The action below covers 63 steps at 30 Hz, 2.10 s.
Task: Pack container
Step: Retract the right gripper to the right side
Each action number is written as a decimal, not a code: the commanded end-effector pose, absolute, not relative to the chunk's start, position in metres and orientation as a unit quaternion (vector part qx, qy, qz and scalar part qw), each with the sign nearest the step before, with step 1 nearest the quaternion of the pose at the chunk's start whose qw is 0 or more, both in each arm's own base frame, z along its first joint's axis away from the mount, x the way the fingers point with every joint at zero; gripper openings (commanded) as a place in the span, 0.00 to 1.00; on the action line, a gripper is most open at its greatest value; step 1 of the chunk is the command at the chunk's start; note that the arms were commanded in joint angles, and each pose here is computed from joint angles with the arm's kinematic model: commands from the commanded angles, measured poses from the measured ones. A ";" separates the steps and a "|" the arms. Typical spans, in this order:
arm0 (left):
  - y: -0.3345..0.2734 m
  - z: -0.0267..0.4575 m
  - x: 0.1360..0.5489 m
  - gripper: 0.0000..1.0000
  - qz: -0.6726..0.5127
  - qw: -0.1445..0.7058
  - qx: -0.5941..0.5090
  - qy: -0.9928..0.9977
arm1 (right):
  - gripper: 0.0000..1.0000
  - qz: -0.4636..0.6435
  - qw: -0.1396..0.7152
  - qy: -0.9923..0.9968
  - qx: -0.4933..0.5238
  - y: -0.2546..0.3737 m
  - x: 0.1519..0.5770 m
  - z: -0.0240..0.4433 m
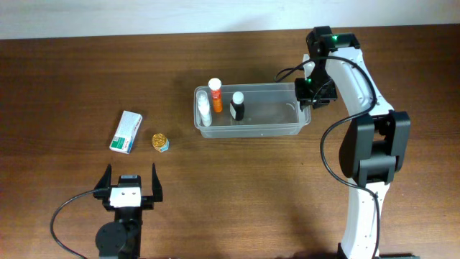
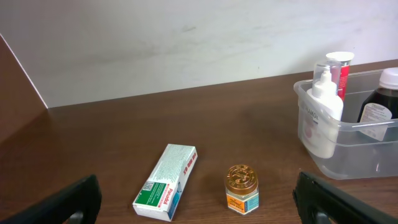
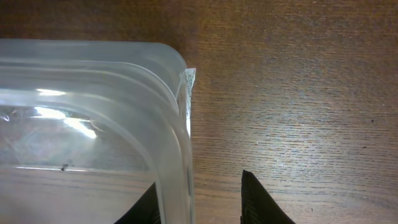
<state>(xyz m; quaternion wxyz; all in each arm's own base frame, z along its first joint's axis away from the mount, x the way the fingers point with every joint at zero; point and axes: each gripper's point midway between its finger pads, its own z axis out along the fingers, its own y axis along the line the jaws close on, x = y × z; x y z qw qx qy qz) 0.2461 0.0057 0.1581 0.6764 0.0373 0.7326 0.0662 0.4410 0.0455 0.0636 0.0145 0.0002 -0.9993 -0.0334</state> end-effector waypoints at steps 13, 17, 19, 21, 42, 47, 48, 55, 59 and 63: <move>0.005 0.158 0.246 0.99 0.070 0.677 0.045 0.731 | 0.57 -0.053 -0.082 -0.995 0.003 0.049 0.457 0.188; 0.005 0.158 0.246 0.99 0.070 0.677 0.045 0.731 | 0.98 -0.048 -0.129 -0.991 -0.004 0.040 0.458 0.226; 0.005 0.158 0.246 0.99 0.070 0.677 0.045 0.731 | 0.98 -0.041 -0.144 -0.989 -0.015 0.029 0.457 0.237; 0.005 0.158 0.246 1.00 0.070 0.677 0.045 0.731 | 0.98 -0.039 -0.152 -0.987 -0.030 0.015 0.456 0.244; 0.005 0.158 0.246 0.99 0.070 0.677 0.045 0.731 | 0.98 -0.011 -0.152 -0.956 -0.252 -0.171 0.420 0.243; 0.008 0.158 0.246 0.99 0.082 0.676 0.046 0.731 | 0.98 -0.010 -0.152 -0.953 -0.262 -0.180 0.416 0.243; 0.008 0.158 0.246 0.99 0.082 0.676 0.046 0.731 | 0.98 -0.010 -0.152 -0.953 -0.262 -0.179 0.416 0.243; 0.008 0.158 0.246 0.99 0.082 0.676 0.046 0.731 | 0.98 -0.009 -0.152 -0.953 -0.261 -0.179 0.416 0.243; 0.006 0.171 0.246 0.99 0.072 0.696 0.043 0.713 | 0.98 -0.009 -0.152 -0.953 -0.261 -0.179 0.416 0.243; 0.003 0.181 0.247 0.99 0.067 0.711 0.046 0.699 | 0.98 -0.009 -0.152 -0.953 -0.261 -0.179 0.416 0.243</move>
